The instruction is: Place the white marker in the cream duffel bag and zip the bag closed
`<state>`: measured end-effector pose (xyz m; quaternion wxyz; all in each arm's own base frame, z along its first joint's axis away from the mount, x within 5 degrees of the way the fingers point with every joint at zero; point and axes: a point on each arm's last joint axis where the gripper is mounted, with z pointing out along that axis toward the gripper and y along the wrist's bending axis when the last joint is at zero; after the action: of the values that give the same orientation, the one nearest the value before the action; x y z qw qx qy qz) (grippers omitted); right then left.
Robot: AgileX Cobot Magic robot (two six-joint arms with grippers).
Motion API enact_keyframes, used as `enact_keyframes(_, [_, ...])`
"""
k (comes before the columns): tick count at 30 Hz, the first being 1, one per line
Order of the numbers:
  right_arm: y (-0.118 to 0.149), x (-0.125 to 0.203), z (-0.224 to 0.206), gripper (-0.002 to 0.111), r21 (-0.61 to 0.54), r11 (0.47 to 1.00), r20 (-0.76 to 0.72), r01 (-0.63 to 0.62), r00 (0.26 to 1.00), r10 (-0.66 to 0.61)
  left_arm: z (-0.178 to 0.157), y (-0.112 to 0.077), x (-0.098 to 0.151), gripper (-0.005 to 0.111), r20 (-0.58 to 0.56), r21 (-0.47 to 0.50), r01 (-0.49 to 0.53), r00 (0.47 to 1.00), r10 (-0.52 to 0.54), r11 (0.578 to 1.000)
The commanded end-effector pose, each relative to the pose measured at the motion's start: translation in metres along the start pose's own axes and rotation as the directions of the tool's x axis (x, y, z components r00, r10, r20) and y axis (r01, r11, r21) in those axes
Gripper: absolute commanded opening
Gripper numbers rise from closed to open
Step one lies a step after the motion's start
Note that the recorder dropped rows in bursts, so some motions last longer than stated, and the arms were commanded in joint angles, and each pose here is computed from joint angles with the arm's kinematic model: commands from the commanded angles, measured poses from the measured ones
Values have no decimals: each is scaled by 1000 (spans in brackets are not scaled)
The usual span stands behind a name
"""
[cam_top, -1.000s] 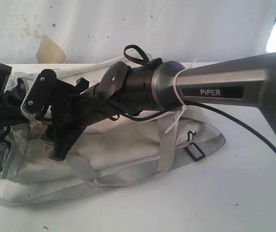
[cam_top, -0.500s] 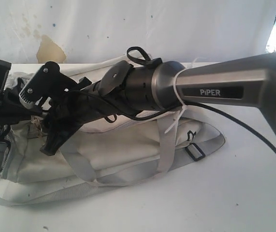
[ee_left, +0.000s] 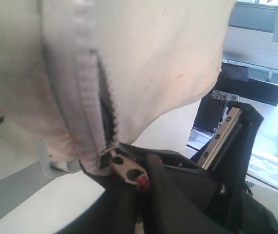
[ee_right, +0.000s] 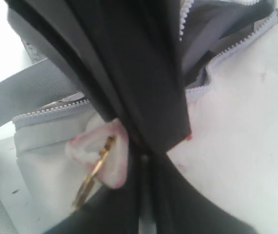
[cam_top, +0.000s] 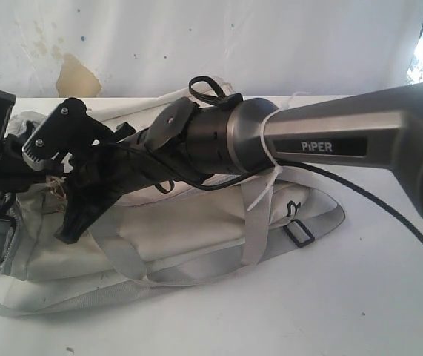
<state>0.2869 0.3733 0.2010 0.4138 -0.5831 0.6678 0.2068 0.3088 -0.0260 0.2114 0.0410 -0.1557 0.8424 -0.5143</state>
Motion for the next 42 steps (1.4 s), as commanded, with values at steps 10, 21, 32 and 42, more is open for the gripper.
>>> enact_keyframes(10, [3,-3,0,0,-18,999,-1,38,999,-38,-34,-1,-17,0,149,166,151,973,-176,975])
enact_keyframes(21, [7,13,4,0,-18,997,-52,70,996,-71,-40,-12,-25,0,200,317,177,948,-249,932])
enact_keyframes(32, [7,13,4,0,-24,997,-53,70,996,-71,-80,-2,-44,0,334,497,172,866,-371,850])
enact_keyframes(42, [8,13,4,0,-33,997,-53,69,996,-71,-82,10,-91,0,455,418,64,849,-269,906])
